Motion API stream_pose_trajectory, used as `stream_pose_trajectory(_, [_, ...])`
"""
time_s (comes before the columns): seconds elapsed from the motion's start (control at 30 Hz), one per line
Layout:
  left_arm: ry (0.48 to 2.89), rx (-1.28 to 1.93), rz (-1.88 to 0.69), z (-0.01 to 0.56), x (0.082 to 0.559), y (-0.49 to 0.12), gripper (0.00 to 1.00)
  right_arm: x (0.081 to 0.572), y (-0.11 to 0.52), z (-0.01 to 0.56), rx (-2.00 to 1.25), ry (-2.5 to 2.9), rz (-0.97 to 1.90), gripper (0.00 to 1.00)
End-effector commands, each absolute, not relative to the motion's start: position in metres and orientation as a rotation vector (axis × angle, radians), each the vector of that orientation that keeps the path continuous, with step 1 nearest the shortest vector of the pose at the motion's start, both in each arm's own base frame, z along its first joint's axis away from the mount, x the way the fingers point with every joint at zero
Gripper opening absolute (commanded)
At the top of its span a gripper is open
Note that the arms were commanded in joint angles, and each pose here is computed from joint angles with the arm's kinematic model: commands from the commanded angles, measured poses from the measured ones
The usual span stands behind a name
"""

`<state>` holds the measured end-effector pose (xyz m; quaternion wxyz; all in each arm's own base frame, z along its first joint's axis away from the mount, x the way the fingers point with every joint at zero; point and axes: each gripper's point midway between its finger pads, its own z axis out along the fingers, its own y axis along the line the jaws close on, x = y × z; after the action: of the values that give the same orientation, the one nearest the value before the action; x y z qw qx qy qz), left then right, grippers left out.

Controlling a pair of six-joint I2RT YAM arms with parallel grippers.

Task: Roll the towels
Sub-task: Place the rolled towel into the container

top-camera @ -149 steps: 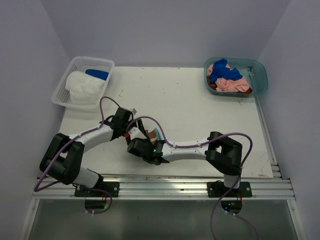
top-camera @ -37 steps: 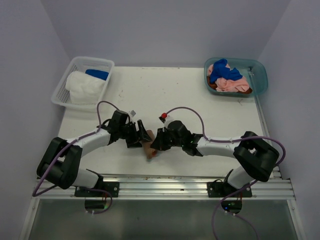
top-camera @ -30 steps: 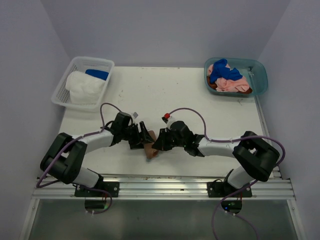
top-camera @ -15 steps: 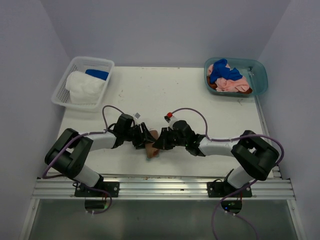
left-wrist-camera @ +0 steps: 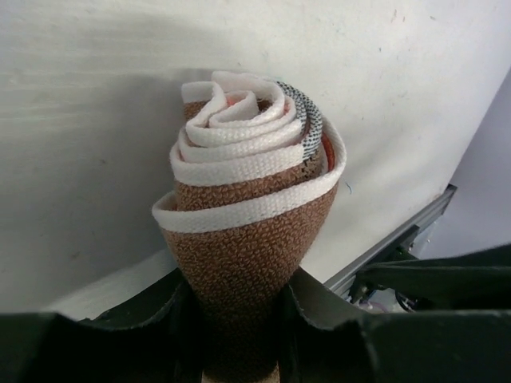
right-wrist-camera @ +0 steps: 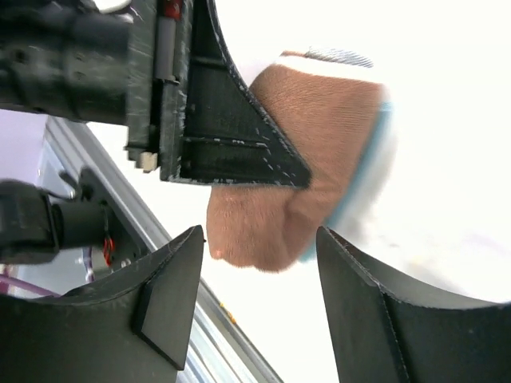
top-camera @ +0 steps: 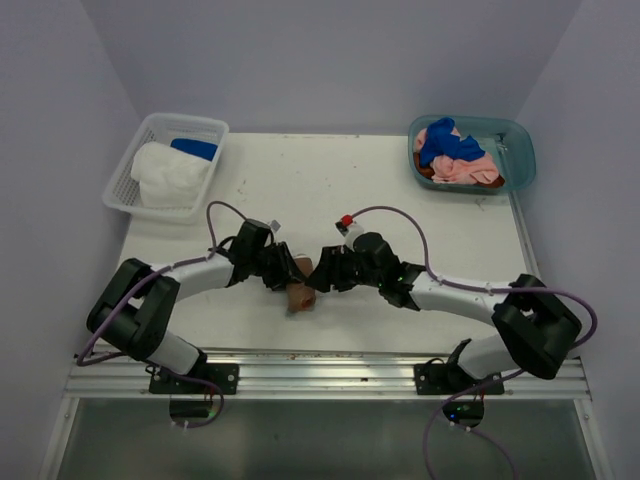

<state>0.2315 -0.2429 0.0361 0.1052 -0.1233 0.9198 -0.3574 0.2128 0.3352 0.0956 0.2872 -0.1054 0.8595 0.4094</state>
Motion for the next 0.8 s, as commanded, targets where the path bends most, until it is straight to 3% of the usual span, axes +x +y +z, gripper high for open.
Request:
stream_pose_trajectory(0.0, [2.702, -0.345, -0.911, 0.052, 0.247, -0.225, 0.17, 0.237, 0.311, 0.133, -0.257, 2.198, 0.975, 0.63])
stream_pose_trajectory(0.3, [2.585, -0.354, -0.806, 0.116, 0.304, -0.190, 0.17, 0.258, 0.245, 0.139, -0.147, 2.205, 0.762, 0.64])
stream_pose_trajectory(0.57, [2.361, -0.494, -0.696, 0.199, 0.387, -0.111, 0.17, 0.256, 0.239, 0.130, -0.134, 2.227, 0.738, 0.63])
stream_pose_trajectory(0.77, [2.216, -0.664, -0.711, 0.228, 0.430, -0.054, 0.17, 0.252, 0.241, 0.129, -0.145, 2.248, 0.753, 0.63])
